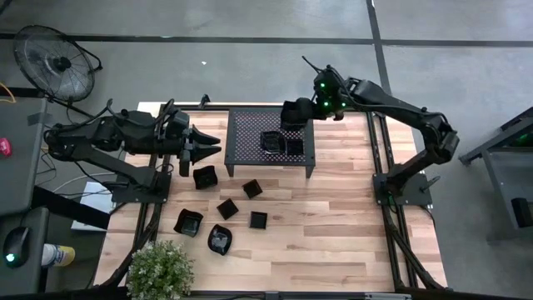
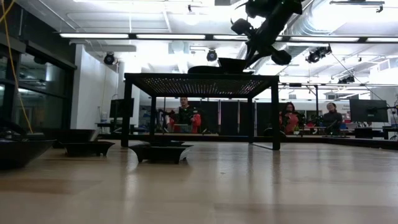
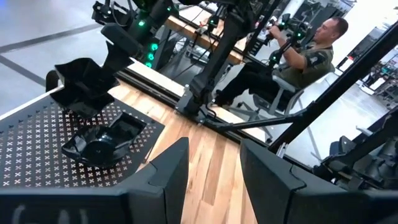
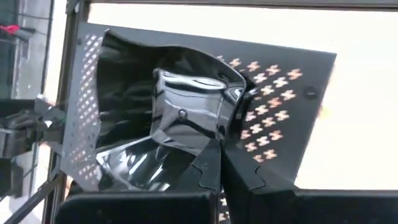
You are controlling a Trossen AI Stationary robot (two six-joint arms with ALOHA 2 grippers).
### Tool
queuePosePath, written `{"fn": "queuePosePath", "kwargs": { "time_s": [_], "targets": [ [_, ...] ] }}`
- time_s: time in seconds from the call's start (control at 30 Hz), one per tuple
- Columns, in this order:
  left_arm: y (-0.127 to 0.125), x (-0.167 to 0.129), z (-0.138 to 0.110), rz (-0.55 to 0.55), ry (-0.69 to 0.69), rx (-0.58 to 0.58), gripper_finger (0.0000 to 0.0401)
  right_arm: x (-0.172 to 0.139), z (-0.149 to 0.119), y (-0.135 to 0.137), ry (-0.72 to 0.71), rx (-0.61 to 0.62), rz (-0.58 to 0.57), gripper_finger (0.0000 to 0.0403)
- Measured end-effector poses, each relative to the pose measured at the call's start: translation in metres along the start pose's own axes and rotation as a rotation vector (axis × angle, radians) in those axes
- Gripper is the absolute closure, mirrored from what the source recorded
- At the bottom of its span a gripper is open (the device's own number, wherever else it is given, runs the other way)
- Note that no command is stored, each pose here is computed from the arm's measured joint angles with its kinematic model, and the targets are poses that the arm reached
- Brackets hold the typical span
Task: Pick & Place Mini shaped plates
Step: Stack the black distorted square plate on top of the other black distorted square plates on the shelf
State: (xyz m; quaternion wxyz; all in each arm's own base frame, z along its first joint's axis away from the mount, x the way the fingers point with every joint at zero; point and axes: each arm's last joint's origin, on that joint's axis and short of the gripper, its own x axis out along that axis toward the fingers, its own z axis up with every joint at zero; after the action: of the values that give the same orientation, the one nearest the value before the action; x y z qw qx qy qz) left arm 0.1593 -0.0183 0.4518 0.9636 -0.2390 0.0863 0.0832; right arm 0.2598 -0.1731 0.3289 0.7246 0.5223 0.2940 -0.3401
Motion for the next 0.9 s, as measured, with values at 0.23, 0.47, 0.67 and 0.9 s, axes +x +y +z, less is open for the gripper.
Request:
{"fn": "queuePosePath", "kwargs": {
  "time_s": [0.23, 0.47, 0.67, 0.9],
  "targets": [
    [0.0, 0.0, 0.0, -0.001, 0.002, -0.001, 0.0259, 0.007, 0.004, -0.002, 0.007, -0.016, -0.007, 0.0403],
    [0.0, 0.0, -0.001, -0.012, 0.013, -0.004, 0.0259, 0.021, 0.006, -0.004, 0.042, -0.054, -0.021, 0.0403],
    [0.0, 0.0, -0.001, -0.014, 0.017, -0.011, 0.0259, 0.021, 0.005, -0.004, 0.065, -0.109, -0.007, 0.0402],
    [0.0, 0.0, -0.001, -0.015, 0.017, -0.018, 0.0259, 0.021, 0.006, -0.005, 0.046, -0.119, -0.025, 0.036]
  ]
}}
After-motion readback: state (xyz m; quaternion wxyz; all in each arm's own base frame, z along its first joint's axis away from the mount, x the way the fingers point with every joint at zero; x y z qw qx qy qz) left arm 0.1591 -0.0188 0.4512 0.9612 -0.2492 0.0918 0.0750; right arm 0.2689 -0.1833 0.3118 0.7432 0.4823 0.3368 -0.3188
